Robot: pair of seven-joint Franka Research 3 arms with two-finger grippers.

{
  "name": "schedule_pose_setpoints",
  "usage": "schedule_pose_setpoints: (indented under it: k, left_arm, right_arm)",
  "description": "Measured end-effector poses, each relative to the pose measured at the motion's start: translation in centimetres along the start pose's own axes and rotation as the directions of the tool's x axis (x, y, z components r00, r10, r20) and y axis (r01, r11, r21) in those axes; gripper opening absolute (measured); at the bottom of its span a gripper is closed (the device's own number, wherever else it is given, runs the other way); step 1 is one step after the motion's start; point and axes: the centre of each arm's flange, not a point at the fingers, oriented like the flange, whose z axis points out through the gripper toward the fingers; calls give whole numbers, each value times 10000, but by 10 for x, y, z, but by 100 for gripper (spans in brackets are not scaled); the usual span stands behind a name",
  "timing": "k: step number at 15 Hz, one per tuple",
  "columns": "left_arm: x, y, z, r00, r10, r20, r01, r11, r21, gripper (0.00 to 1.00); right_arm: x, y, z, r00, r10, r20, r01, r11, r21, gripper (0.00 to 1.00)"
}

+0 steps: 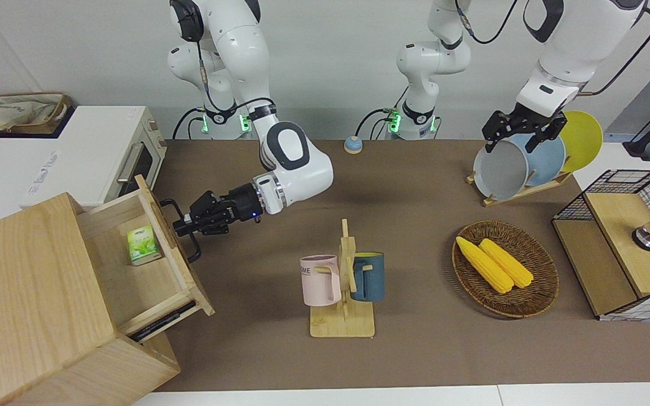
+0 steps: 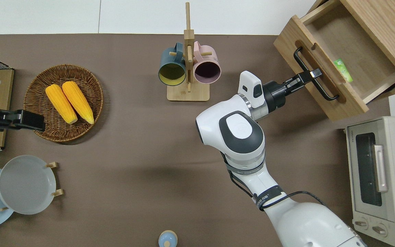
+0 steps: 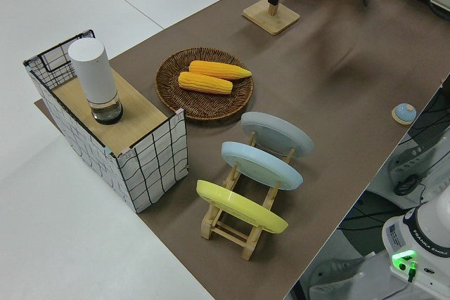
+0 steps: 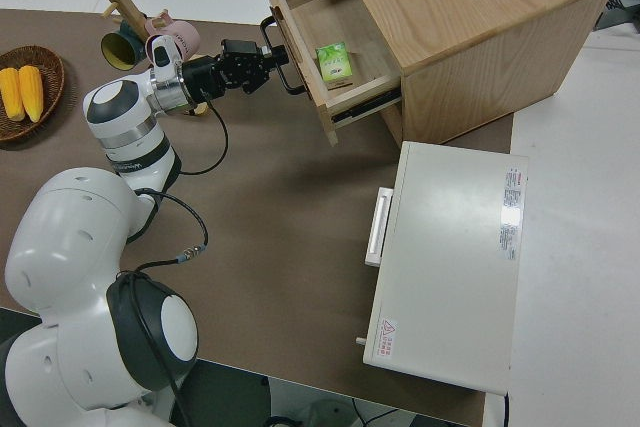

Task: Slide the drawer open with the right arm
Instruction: 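Pull the drawer handle toward the robot with the right gripper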

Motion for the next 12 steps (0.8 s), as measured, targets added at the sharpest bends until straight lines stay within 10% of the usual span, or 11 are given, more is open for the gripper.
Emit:
schedule_pose_setpoints:
  k: [12]
  left_arm:
    - [0,0,0,10000,0,0,0,10000,0,100]
  right_arm:
    - [-9,2,-74,9999,34,124,-38,9995,310,17]
